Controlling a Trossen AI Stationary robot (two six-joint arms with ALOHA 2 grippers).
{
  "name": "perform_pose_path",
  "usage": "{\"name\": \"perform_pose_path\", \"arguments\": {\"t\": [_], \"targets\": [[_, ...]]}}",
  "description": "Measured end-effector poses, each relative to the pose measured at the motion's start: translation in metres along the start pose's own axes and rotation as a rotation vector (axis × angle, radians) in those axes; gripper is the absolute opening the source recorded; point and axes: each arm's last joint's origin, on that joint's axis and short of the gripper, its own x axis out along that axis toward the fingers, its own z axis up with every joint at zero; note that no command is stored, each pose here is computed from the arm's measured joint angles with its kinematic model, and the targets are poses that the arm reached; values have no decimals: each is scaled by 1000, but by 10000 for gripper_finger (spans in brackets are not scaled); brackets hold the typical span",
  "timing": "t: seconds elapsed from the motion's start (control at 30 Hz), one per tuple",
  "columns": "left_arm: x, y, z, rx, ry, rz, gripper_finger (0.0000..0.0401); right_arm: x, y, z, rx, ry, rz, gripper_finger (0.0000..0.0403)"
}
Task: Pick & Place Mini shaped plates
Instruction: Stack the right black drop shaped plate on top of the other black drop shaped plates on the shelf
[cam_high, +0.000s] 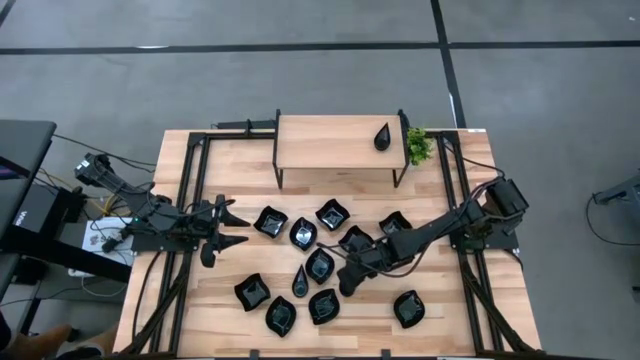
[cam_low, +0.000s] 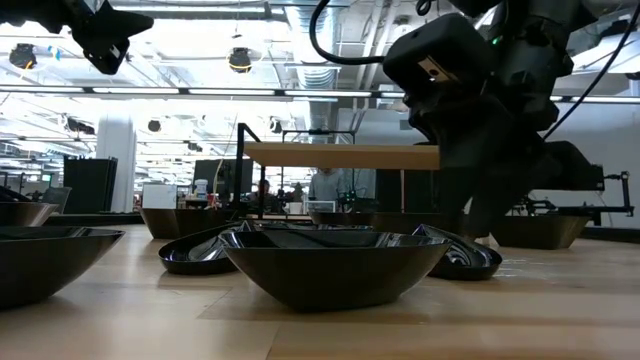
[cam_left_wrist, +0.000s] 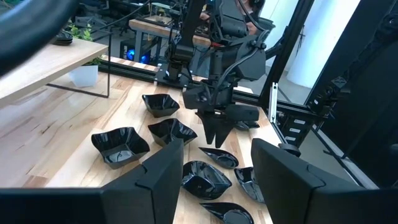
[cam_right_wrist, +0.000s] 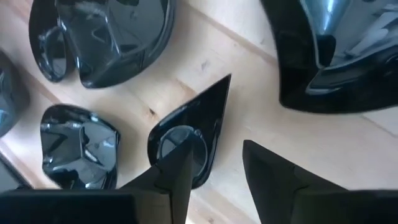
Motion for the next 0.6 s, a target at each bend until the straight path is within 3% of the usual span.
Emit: {"name": "perform_pose_path", "arguments": {"t": [0.6], "targets": [[0,0,0,0,0,-1,191,10,-2,-1,39,7,-24,123]]}}
